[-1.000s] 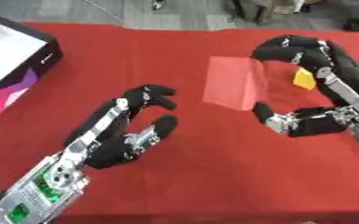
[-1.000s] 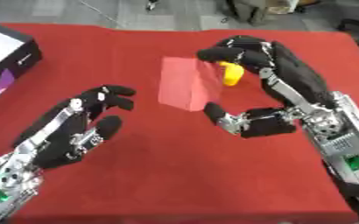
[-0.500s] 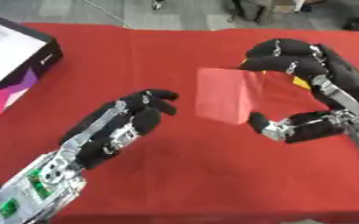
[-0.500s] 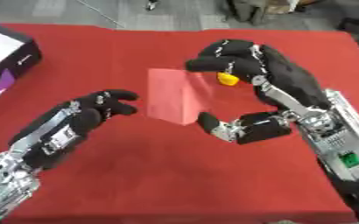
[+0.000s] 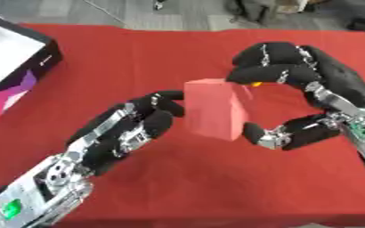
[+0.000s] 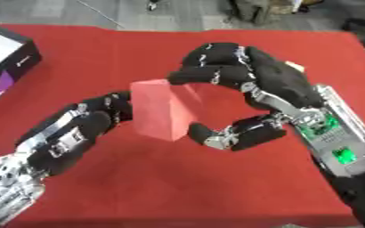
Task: Pick up the objects with one hand, pass them to the other hand, and then place them into the box on the other side of the table.
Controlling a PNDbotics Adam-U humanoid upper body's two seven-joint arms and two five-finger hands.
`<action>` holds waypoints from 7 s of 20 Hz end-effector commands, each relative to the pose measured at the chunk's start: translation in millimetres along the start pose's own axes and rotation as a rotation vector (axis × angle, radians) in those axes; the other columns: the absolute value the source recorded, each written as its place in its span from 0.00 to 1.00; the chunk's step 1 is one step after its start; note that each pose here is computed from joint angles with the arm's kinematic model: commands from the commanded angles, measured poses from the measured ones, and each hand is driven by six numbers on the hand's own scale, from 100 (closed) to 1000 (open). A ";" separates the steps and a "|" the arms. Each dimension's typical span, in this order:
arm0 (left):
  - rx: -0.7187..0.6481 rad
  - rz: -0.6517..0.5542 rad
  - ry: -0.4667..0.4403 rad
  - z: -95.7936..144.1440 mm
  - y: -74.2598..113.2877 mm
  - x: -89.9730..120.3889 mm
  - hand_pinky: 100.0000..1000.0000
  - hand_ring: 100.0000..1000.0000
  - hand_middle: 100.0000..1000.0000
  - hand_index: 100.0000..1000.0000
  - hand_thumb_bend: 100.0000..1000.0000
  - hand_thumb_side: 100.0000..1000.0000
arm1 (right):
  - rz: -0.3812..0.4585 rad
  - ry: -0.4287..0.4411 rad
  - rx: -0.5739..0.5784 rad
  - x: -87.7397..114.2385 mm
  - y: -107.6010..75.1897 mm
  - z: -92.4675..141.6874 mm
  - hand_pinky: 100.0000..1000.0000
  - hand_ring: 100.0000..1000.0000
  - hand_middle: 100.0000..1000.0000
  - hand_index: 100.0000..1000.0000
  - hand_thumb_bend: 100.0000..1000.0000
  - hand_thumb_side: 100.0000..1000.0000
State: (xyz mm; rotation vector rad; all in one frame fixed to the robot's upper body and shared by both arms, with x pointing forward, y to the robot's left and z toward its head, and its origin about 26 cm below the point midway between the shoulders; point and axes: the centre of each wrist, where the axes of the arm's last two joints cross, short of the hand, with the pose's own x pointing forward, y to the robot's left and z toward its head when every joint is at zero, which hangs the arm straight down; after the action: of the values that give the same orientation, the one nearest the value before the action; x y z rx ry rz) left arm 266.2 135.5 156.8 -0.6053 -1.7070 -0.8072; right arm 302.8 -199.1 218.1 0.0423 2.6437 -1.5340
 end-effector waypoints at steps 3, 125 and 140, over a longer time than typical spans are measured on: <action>0.011 -0.006 0.014 -2.6 -0.4 9.6 1.00 0.91 0.94 0.70 0.50 0.59 | 0.006 -0.039 0.001 2.0 -7.5 -8.4 0.71 0.62 0.24 0.87 0.00 0.00; 1.666 -1.062 1.068 135.7 251.8 -9.0 0.74 0.62 0.63 0.74 0.29 0.22 | 0.023 0.101 -0.137 7.9 2.5 27.1 0.89 0.82 0.81 0.98 0.02 0.34; 1.044 -0.781 0.080 53.8 126.9 97.0 0.91 0.70 0.70 0.61 0.20 0.50 | 0.072 0.267 -0.101 8.6 -14.3 49.4 0.89 0.82 0.81 0.98 0.00 0.36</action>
State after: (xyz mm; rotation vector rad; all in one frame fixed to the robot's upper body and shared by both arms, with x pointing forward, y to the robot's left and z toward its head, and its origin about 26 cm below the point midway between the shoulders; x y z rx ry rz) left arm 308.2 255.3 253.0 0.8097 -1.9400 -0.3312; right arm 296.9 -243.1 196.8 0.3138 2.9036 -1.4497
